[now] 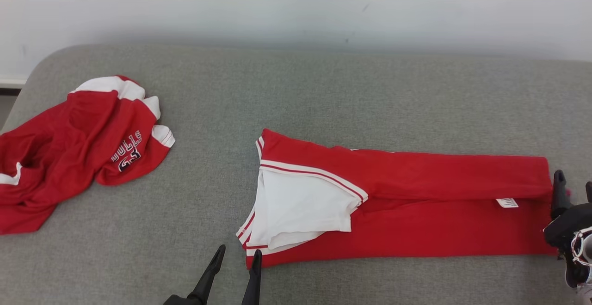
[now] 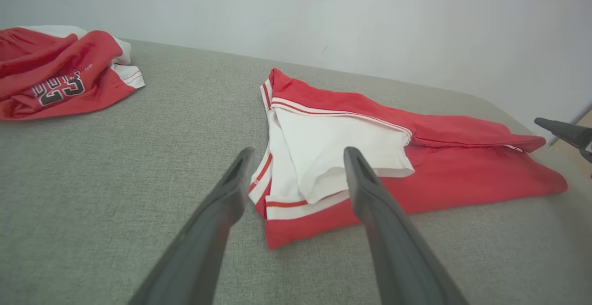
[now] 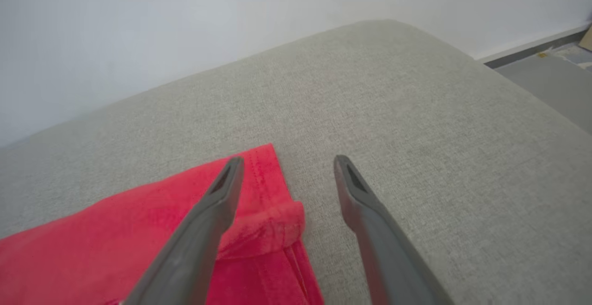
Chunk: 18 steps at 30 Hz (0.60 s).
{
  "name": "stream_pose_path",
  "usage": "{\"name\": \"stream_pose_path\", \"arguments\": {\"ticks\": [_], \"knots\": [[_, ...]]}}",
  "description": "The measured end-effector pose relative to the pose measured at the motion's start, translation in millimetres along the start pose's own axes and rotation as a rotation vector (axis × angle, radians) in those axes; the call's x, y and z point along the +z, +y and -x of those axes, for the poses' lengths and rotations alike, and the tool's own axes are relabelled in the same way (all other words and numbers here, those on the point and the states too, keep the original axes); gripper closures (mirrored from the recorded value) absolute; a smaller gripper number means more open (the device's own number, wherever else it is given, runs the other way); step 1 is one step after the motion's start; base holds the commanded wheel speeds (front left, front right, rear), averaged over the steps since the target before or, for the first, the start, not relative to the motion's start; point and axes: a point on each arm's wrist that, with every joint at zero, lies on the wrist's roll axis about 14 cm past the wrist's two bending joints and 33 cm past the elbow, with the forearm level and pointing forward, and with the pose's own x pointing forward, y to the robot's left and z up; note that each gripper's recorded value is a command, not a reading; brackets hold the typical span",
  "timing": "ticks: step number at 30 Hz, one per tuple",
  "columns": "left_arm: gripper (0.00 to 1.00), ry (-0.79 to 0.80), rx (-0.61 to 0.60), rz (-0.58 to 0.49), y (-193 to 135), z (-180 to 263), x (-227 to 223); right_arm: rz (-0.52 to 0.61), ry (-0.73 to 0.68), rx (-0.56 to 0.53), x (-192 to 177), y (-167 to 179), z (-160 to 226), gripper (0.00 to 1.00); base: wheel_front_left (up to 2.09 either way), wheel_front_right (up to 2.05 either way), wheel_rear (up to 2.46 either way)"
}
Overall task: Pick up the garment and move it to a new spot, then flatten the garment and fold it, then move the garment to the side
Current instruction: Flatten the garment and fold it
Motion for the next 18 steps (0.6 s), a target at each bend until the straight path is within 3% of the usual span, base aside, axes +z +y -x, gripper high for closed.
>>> {"name": "stream_pose_path", "arguments": {"ticks": [8, 18], "knots": [[0.00, 0.023, 0.033, 0.000, 10.6, 0.4, -7.6, 0.051, 0.121, -0.032, -39.5, -1.5, -6.9, 0.00, 0.00, 0.00, 0.00], [0.00, 0.021, -0.026, 0.001, -5.8, 1.2, -8.1, 0.044, 0.159, -0.069, -62.5, -10.5, 14.2, 0.04, 0.00, 0.00, 0.00]]}}
